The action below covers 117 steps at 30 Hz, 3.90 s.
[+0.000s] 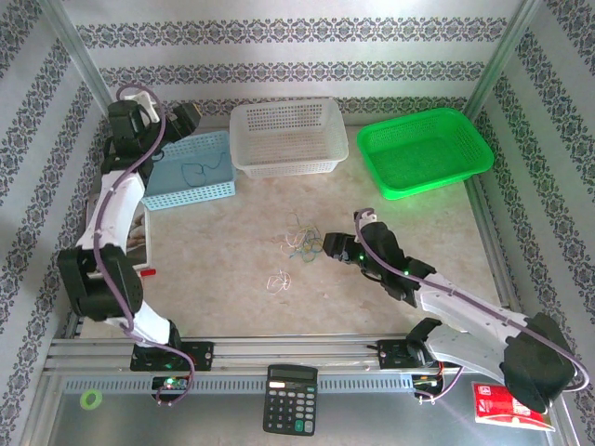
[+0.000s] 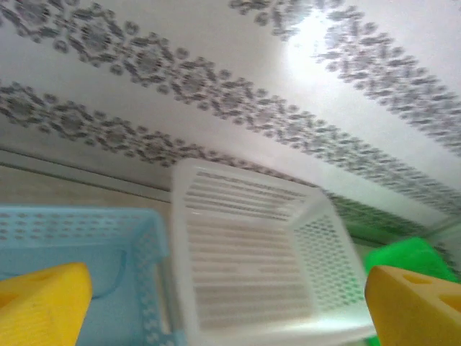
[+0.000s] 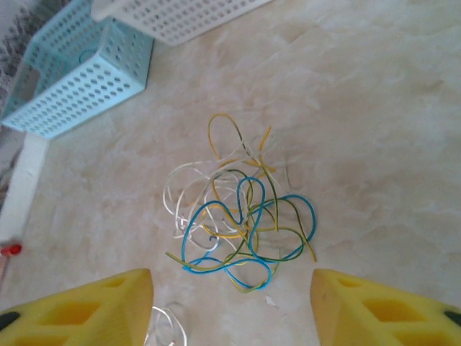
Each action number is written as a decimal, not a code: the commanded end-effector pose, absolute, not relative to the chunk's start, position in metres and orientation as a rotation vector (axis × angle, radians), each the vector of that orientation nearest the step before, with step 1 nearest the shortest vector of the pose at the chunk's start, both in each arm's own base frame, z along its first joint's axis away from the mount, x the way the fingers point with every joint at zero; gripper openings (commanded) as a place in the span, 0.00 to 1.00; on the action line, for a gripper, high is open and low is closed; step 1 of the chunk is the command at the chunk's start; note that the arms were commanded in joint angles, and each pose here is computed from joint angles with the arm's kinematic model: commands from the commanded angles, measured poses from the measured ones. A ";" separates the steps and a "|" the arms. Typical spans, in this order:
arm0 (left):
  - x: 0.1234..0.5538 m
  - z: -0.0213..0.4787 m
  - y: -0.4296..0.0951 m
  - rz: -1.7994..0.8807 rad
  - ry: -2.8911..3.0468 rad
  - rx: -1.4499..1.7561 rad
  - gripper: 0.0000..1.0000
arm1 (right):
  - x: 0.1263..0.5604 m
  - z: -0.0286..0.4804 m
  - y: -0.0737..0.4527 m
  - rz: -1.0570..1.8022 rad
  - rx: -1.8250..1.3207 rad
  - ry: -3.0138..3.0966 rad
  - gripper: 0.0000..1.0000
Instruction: Untangle the cables
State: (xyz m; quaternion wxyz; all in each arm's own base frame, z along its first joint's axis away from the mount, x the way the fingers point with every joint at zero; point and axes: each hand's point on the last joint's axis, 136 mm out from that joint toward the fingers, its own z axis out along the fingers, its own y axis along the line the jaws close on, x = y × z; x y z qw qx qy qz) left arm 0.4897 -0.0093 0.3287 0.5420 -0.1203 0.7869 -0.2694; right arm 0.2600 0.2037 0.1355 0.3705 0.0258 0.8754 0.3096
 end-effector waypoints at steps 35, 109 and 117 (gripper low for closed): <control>0.302 0.160 -0.161 -0.910 2.199 -0.201 1.00 | 0.220 0.100 0.323 0.905 -0.204 2.399 0.53; 0.274 0.155 -0.262 -1.308 2.011 0.052 0.69 | 0.283 0.218 0.270 1.151 0.211 2.012 0.00; 0.284 0.161 -0.275 -1.325 1.980 0.056 0.61 | 0.282 0.222 0.274 1.246 0.264 1.976 0.00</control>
